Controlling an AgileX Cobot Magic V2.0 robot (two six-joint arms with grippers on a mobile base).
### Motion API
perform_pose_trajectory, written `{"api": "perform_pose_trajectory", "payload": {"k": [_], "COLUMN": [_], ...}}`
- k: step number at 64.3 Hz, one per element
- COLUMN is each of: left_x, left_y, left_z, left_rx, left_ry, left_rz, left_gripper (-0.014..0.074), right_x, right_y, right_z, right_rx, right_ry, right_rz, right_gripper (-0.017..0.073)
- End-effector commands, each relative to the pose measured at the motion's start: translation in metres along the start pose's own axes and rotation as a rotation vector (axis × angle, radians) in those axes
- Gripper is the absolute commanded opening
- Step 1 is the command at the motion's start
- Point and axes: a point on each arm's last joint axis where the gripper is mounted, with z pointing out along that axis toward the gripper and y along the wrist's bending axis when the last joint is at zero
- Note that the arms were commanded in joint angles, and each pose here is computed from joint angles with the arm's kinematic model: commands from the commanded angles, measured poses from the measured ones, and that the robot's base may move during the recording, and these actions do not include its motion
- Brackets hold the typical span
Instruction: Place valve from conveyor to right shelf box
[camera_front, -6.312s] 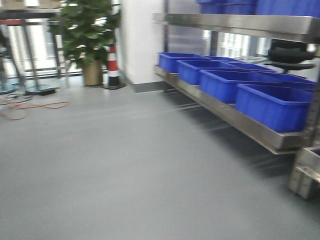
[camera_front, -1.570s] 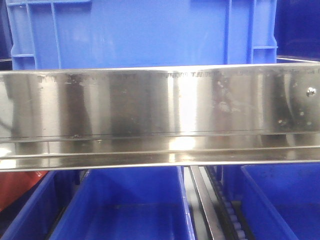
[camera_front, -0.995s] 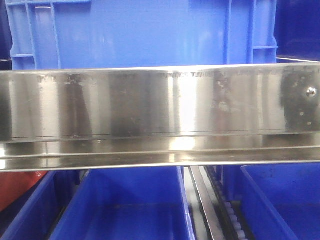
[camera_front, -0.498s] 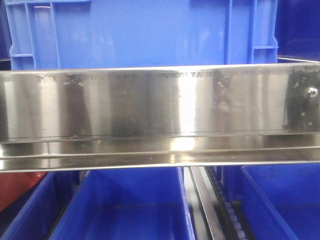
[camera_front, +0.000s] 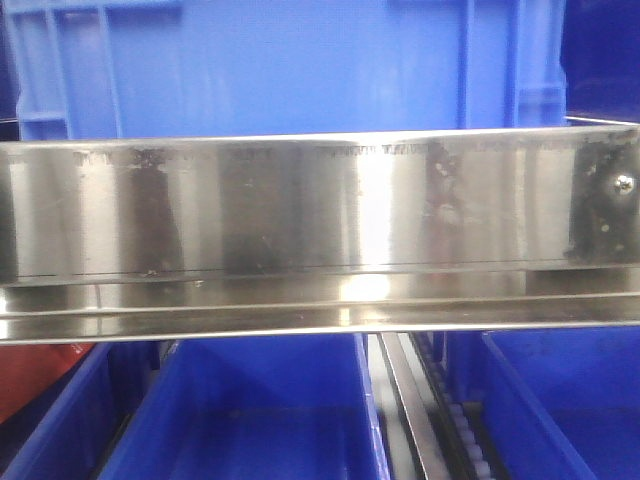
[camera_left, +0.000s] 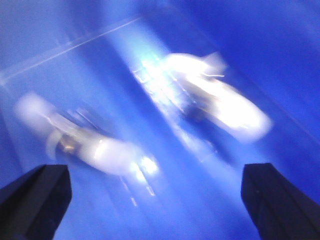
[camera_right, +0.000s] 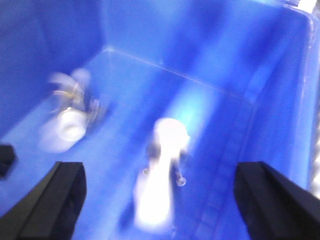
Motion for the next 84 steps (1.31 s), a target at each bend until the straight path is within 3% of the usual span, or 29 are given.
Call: {"api": "perform_pose_trajectory", "payload": {"k": [1, 10, 19, 24, 40, 57, 71, 84], "left_x": [-0.009, -0.012, -0.010, -0.006, 0.025, 0.085, 0.155, 0.214], "left_y": [-0.004, -0.004, -0.002, -0.001, 0.010, 0.001, -0.007, -0.012], "left_z": [-0.032, -0.070, -0.108, -0.125, -0.154, -0.156, -0.147, -0.151], "left_rx": [-0.005, -0.039, -0.103, -0.142, -0.297, -0.219, -0.149, -0.129], "left_ry": [-0.068, -0.147, -0.204, -0.215, -0.226, -0.381, -0.492, -0.631], "left_rz": [0.016, 0.036, 0.071, 0.088, -0.010, -0.017, -0.033, -0.023], "left_gripper": [0.0578, 0.0421, 0.0086, -0.0113, -0.0111, -0.0111, -0.0111, -0.0111], "right_x": [-0.013, -0.019, -0.020, -0.017, 0.018, 0.090, 0.158, 0.217], "right_y": [0.002, 0.005, 0.003, -0.001, -0.017, -0.011, -0.006, 0.001], "right_z": [-0.033, -0.072, -0.107, -0.121, -0.140, -0.149, -0.151, -0.154], "right_rx": [0.006, 0.010, 0.024, 0.041, 0.123, 0.144, 0.156, 0.157], "right_ry": [-0.102, -0.183, -0.233, -0.245, -0.259, -0.313, -0.337, -0.324], "right_rz": [-0.012, -0.018, -0.017, 0.008, 0.047, 0.057, 0.062, 0.065], "right_gripper": [0.0365, 0.0120, -0.0130, -0.0160, -0.0158, -0.0162, -0.0162, -0.0162]}}
